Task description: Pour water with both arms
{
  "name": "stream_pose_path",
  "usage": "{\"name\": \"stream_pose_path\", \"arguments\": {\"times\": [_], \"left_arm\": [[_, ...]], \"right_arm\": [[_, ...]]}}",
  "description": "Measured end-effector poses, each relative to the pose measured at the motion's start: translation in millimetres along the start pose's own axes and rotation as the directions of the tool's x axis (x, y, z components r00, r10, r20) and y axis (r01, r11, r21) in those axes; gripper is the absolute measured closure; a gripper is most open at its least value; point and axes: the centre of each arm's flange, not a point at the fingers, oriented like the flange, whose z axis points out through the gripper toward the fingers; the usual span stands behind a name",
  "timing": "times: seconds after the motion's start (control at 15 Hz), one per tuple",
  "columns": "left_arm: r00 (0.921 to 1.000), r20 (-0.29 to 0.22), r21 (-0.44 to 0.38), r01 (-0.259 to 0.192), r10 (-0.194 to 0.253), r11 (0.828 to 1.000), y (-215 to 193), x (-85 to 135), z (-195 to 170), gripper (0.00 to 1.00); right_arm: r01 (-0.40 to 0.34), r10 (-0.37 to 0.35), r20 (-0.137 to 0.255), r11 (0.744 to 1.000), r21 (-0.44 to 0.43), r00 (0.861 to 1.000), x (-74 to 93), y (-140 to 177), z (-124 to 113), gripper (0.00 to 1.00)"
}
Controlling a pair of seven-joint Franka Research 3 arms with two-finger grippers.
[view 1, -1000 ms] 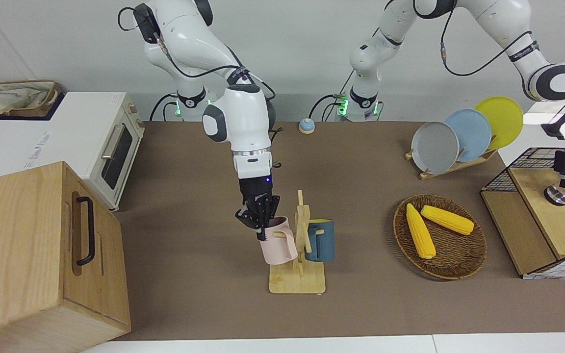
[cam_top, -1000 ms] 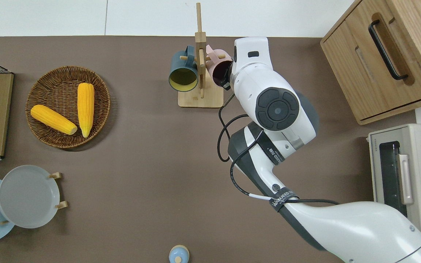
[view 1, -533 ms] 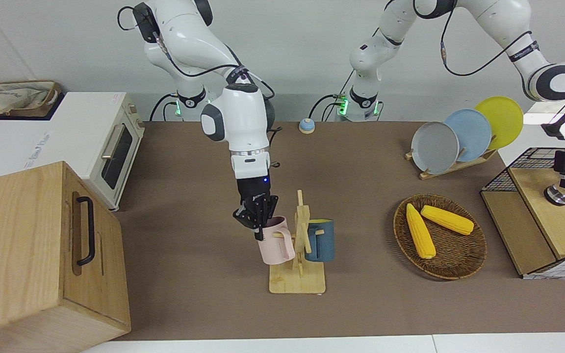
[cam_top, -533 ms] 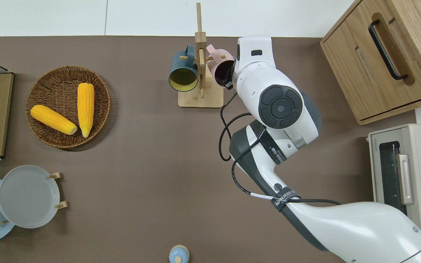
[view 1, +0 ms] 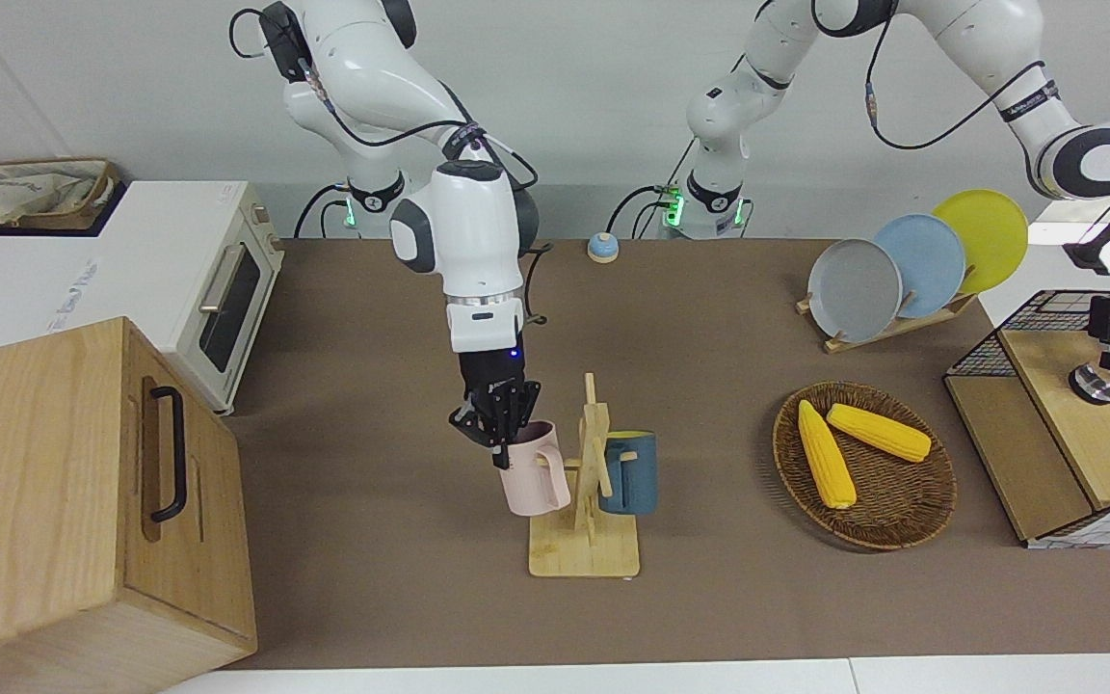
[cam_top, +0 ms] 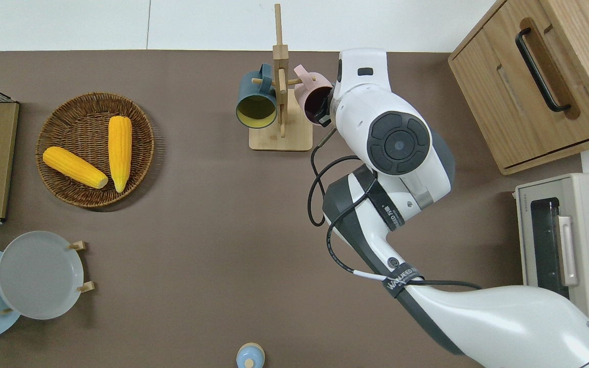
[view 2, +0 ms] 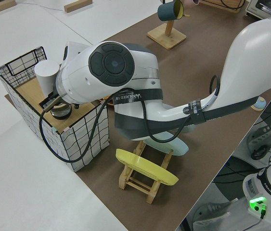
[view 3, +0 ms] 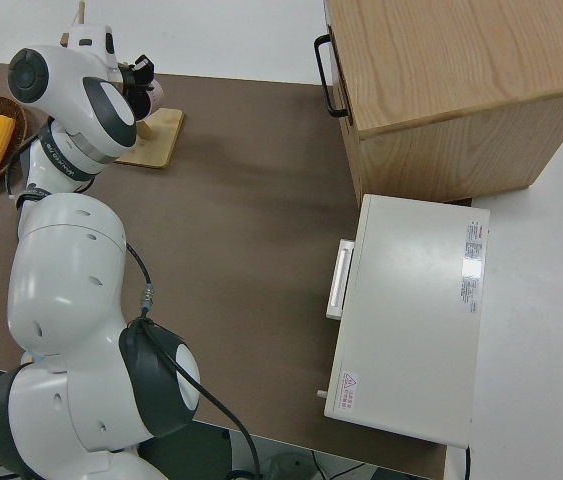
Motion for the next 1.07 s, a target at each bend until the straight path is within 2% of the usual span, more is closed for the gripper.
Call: {"name": "stream_pose_path", "arguments": {"times": [0.67, 1.07], "left_arm": [[1.0000, 0.000, 0.000, 0.004, -0.004, 1.000, 0, 0, 0, 0.35], [1.0000, 0.000, 0.000, 0.004, -0.004, 1.000, 0, 0, 0, 0.35]], "right_arm": [[-0.024, 0.024, 0.045, 1.000, -0.005, 0.999, -6.6, 16, -12, 0.95], [-0.044, 0.045, 0.094, 0.999, -0.015, 0.995, -20.0, 41, -24, 0.95]]}}
